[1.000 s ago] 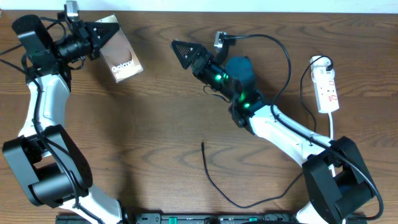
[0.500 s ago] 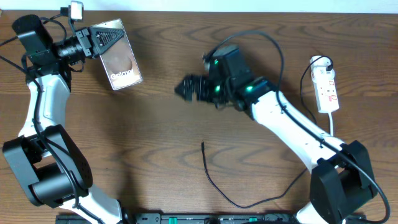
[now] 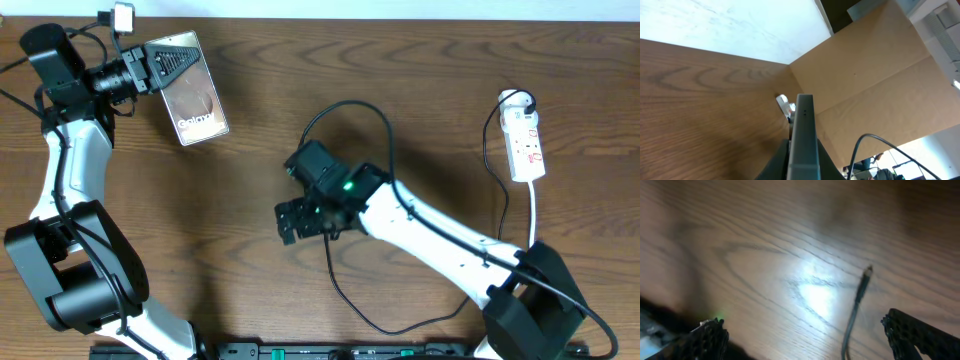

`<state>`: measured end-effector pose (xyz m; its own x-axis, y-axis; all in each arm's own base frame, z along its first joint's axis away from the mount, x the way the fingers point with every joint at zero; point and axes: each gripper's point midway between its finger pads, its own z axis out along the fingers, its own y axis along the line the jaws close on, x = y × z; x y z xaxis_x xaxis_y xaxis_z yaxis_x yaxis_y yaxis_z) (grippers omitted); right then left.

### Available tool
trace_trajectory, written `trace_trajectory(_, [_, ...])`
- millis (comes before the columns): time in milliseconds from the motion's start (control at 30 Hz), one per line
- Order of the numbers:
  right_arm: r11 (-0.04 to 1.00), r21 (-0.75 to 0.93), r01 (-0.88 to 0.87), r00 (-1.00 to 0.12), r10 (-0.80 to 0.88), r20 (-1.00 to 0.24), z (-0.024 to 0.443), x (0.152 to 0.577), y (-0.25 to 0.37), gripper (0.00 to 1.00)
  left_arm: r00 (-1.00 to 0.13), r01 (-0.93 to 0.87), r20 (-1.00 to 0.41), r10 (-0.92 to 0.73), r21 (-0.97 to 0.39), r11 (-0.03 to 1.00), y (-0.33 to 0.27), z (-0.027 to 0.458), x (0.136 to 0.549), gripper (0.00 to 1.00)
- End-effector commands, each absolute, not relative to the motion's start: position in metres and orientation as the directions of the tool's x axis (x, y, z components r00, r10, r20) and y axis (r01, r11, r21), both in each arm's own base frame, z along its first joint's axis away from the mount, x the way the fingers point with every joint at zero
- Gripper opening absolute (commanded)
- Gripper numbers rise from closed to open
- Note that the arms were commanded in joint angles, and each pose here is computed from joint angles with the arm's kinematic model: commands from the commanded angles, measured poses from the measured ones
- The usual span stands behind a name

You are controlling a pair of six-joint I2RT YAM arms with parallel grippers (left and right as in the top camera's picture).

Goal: Plug charger to phone and switch on socket
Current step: 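Move the right gripper down to the black cable plug on the table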

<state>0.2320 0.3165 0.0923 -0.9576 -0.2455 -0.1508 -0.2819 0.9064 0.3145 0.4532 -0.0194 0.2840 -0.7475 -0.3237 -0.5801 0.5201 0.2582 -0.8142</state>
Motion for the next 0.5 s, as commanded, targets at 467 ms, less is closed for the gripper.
trace_trajectory(467, [0.993,0.119,0.012,-0.983,0.034,-0.179,0.051,0.225,0.276,0.85,-0.74,0.549,-0.601,-0.302,-0.799,0.245,-0.022,0.289,0.444,0.08])
